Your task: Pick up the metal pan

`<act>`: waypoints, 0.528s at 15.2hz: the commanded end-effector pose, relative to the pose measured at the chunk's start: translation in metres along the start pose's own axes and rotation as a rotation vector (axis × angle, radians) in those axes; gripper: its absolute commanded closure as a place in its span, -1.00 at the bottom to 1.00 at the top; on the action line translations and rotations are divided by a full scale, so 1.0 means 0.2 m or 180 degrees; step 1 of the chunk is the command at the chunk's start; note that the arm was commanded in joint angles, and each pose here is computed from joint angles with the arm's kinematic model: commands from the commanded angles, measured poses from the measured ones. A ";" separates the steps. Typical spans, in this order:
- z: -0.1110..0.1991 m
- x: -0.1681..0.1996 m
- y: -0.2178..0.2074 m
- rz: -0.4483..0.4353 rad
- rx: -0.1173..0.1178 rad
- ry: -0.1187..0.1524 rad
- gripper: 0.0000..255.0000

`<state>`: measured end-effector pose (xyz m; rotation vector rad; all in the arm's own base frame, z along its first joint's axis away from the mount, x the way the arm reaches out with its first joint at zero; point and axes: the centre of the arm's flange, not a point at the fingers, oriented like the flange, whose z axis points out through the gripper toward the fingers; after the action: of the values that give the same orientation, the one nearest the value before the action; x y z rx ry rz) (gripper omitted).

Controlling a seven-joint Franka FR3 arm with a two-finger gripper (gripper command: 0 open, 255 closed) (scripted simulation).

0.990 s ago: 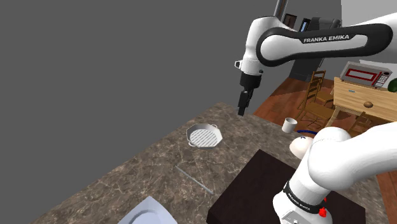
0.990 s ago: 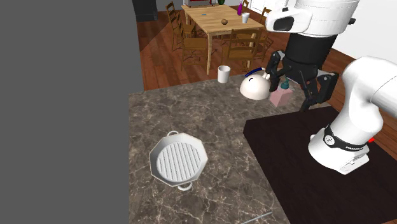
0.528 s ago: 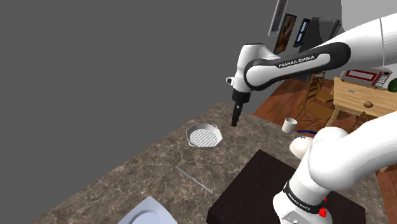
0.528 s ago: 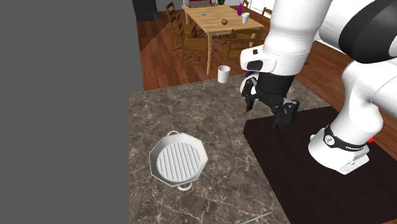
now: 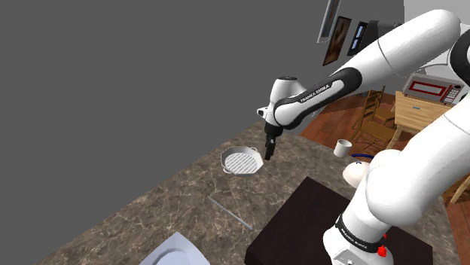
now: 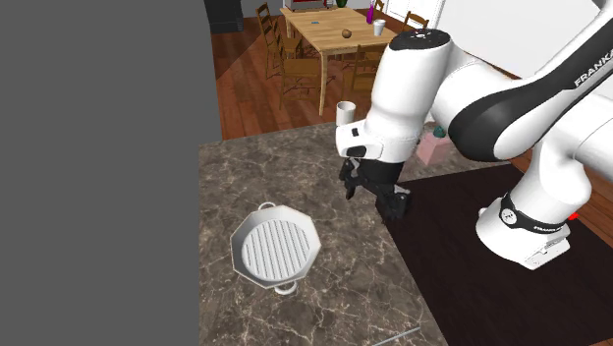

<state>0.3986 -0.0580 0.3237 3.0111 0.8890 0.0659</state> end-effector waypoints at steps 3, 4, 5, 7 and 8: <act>0.24 0.07 0.09 -0.0277 -0.0064 0.0061 -1.00; 0.30 0.09 0.11 -0.0345 -0.0077 0.0075 -1.00; 0.35 0.11 0.13 -0.0413 -0.0091 0.0089 -1.00; 0.47 0.15 0.17 -0.0548 -0.0117 0.0117 -1.00; 0.52 0.17 0.19 -0.0616 -0.0131 0.0131 -1.00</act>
<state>0.4431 -0.0698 0.2345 2.8991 1.1287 0.1343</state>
